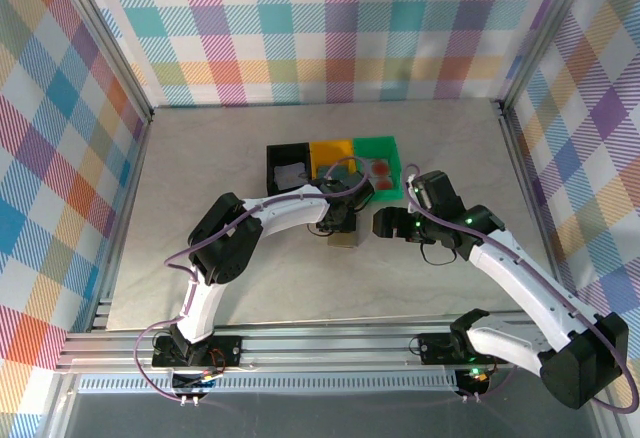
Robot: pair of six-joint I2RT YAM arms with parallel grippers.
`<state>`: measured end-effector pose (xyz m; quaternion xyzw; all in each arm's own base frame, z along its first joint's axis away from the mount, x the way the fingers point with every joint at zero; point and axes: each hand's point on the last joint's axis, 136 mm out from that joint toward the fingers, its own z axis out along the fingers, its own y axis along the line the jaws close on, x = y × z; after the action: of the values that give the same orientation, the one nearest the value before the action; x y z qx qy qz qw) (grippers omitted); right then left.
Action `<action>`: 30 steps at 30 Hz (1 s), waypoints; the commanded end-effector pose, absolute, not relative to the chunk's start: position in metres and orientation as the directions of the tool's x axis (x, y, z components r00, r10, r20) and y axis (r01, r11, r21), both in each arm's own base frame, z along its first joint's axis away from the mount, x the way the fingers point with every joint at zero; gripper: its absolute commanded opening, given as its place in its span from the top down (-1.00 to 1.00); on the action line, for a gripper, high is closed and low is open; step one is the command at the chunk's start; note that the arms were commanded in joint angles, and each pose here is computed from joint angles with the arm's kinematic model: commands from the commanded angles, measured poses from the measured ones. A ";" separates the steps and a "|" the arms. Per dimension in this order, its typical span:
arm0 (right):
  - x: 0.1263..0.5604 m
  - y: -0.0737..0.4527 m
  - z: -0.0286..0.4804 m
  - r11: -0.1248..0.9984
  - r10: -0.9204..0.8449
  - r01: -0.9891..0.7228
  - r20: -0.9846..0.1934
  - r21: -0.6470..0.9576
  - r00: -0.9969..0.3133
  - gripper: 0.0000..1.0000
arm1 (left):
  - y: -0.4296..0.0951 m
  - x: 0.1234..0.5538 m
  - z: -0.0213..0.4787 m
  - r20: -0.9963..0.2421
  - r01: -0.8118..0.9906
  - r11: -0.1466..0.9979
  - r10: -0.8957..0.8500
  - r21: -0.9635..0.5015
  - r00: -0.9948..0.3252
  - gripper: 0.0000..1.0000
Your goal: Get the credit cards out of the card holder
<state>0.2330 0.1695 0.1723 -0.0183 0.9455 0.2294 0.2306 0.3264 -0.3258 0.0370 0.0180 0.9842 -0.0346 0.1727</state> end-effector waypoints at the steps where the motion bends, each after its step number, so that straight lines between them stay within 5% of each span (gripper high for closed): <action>1: 0.233 0.172 0.169 0.887 0.075 -0.138 -0.431 0.441 -0.899 -0.58 | -0.308 0.314 0.022 -0.286 0.039 0.999 0.038 0.000 -0.957 0.42; 13: 0.233 0.175 0.170 0.880 0.076 -0.137 -0.420 0.455 -0.904 -0.57 | -0.306 0.313 0.025 -0.286 0.048 0.999 0.046 0.001 -0.957 0.63; 23: 0.228 0.187 0.159 0.844 0.109 -0.103 -0.356 0.527 -0.928 -0.57 | -0.304 0.309 0.033 -0.294 0.051 0.999 0.044 -0.016 -0.955 1.00; 30: 0.226 0.202 0.145 0.798 0.138 -0.053 -0.267 0.600 -0.954 -0.55 | -0.303 0.305 0.044 -0.299 0.034 0.998 0.018 -0.048 -0.954 1.00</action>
<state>0.2246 0.1916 0.1446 0.0087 0.9444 0.2842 0.1650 0.3176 -0.3140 0.0401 0.0203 0.9843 -0.0308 0.1724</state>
